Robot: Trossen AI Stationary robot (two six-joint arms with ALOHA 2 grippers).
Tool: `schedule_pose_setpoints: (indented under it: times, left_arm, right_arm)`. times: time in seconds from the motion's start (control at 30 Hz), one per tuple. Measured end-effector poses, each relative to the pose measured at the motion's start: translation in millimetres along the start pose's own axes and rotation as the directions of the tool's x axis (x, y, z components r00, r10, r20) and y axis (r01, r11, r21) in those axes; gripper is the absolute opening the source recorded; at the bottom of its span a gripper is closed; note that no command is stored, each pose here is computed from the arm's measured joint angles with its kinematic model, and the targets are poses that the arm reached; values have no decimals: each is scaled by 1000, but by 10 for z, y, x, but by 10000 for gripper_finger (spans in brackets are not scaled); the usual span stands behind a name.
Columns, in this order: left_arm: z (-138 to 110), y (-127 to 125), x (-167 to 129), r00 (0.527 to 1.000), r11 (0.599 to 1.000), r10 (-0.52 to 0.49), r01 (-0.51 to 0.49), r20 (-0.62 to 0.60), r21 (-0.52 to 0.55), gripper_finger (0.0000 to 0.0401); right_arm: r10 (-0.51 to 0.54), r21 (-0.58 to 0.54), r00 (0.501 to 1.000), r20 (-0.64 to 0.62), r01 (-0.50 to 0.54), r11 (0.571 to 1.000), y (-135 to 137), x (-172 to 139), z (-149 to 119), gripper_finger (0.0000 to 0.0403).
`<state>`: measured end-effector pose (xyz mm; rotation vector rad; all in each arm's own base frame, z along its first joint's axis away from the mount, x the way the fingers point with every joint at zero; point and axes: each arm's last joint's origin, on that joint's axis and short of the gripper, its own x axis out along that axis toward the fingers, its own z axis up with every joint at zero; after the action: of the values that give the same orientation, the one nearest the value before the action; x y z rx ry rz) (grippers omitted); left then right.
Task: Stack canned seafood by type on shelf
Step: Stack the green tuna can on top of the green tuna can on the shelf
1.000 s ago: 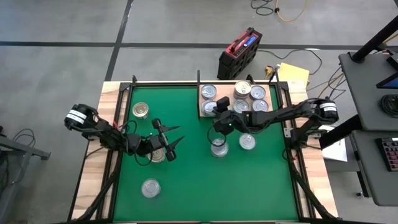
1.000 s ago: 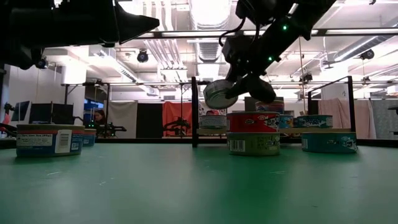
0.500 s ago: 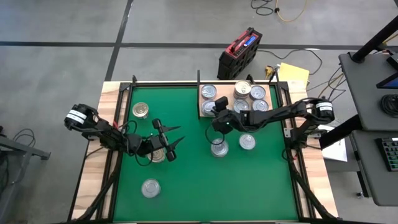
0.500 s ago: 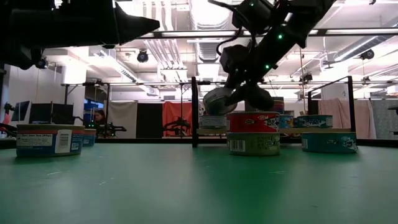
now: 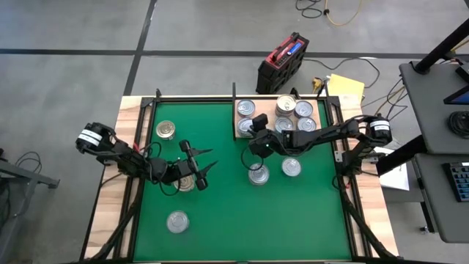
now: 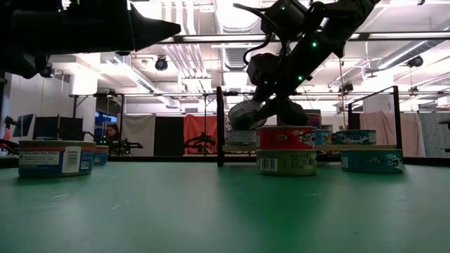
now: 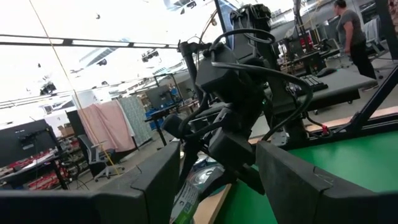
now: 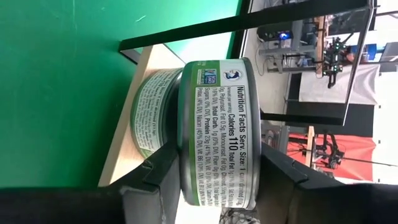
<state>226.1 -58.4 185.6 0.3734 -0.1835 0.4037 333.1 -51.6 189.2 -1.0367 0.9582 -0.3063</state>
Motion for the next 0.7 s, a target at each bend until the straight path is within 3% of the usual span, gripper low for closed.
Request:
schedule_pose_setpoints:
  times: [0.2,0.7]
  left_arm:
    - [0,0,0,1000,1000,0,0,0,0,196]
    - [0,0,0,1000,1000,0,0,0,-1,196]
  right_arm:
    - [3,-5,1000,1,-3,1000,2,1,0,170]
    - [-1,9,1000,3,1,1000,-14,-2,10,180]
